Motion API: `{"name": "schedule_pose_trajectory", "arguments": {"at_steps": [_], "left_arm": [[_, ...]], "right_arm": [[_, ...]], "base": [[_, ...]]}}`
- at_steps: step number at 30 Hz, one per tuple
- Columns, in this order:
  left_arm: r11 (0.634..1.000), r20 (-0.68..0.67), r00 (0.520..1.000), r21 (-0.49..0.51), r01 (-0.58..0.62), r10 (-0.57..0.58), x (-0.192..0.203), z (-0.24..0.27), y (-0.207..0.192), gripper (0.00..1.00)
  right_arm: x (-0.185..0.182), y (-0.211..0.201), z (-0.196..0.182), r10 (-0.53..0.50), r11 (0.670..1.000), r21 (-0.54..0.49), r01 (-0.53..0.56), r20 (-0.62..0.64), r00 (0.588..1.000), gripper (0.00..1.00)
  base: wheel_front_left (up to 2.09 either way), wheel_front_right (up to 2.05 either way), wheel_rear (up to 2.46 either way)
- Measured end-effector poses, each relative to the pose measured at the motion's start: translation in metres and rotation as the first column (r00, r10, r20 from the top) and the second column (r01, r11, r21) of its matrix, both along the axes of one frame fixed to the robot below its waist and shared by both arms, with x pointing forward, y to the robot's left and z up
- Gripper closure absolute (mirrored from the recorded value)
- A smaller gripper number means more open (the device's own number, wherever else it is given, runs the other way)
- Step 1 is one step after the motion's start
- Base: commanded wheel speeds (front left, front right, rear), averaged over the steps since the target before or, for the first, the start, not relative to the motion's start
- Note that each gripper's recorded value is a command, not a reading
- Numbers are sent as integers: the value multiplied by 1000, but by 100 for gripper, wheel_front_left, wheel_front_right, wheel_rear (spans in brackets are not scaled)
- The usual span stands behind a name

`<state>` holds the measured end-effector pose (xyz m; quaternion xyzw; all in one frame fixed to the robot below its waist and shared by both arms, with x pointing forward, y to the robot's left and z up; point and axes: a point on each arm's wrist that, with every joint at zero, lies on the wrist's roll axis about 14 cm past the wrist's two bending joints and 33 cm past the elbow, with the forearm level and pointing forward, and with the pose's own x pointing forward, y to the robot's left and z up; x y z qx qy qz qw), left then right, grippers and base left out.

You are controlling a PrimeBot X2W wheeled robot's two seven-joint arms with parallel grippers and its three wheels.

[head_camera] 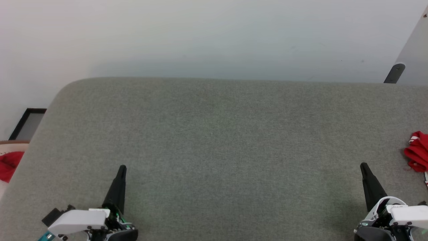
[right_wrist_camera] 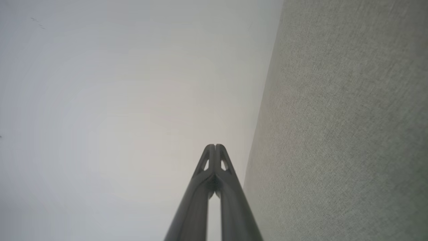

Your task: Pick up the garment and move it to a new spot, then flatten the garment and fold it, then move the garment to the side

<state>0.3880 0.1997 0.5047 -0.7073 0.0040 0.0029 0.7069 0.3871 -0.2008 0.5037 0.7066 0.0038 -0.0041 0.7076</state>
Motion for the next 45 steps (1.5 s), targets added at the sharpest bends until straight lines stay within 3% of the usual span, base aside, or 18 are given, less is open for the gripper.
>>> {"name": "schedule_pose_trajectory", "arguments": {"at_steps": [45], "left_arm": [[1000,0,1000,-5,0,0,0,0,0,100]], "right_arm": [[2,0,2,0,1000,2,0,6,1000,100]], "base": [[0,0,0]]}}
